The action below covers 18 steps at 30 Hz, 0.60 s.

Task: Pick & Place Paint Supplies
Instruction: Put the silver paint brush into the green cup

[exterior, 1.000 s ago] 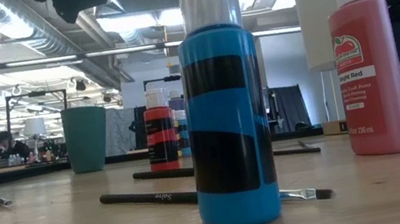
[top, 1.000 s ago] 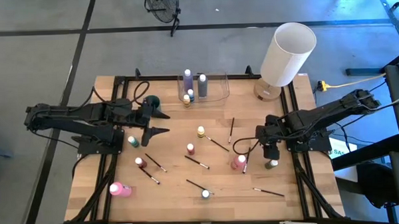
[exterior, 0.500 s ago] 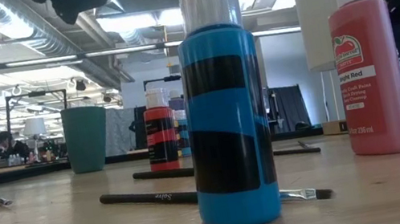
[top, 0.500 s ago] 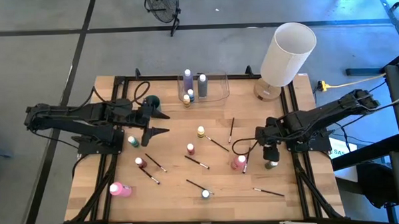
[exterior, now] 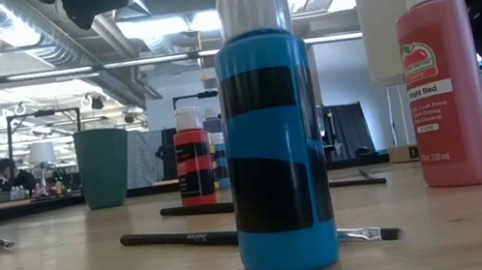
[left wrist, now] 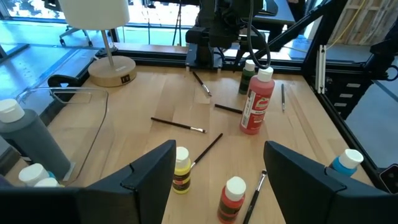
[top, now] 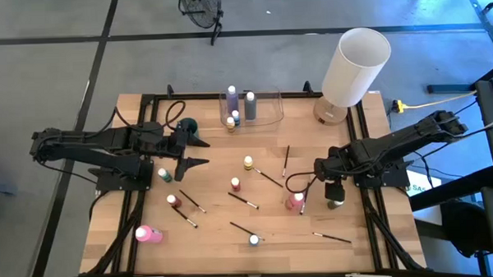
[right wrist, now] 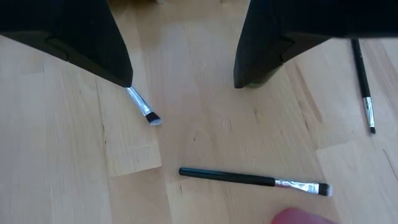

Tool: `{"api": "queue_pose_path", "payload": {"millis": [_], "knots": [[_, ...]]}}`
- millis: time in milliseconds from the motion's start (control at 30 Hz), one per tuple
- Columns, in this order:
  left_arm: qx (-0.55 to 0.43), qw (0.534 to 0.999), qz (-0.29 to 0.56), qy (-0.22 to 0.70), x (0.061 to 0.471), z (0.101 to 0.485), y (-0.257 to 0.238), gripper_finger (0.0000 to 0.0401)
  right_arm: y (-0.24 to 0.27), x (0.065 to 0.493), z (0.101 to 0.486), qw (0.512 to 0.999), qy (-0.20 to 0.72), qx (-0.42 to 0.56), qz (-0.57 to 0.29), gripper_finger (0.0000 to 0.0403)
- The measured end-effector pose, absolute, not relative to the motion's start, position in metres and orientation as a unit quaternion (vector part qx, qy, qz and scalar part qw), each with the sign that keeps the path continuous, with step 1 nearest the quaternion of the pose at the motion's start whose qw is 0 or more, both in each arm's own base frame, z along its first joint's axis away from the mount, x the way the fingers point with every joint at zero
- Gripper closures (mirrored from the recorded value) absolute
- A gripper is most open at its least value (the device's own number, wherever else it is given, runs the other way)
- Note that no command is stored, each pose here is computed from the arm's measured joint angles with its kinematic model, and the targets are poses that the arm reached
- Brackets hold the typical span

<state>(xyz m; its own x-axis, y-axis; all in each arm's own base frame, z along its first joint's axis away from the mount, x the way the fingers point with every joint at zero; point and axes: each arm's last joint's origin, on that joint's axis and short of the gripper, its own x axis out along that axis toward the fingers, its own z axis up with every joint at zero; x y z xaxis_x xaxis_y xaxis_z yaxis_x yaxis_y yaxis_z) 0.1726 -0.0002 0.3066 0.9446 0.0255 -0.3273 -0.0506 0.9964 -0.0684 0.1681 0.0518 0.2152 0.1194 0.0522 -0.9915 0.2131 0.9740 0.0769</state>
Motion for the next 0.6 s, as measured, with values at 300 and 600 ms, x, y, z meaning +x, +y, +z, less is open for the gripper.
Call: {"api": "queue_pose_path", "payload": {"millis": [300,600], "knots": [[-0.025,0.986,0.016,0.164,0.1727,0.3068,-0.0002,0.0162,0.0514,0.1654,0.2149,0.726,0.670,0.133,-0.082,0.0119],[-0.013,0.986,0.013,0.164,0.1727,0.3068,-0.0003,0.0162,0.0508,0.1688,0.2113,0.729,0.669,0.106,-0.095,0.0119]]}}
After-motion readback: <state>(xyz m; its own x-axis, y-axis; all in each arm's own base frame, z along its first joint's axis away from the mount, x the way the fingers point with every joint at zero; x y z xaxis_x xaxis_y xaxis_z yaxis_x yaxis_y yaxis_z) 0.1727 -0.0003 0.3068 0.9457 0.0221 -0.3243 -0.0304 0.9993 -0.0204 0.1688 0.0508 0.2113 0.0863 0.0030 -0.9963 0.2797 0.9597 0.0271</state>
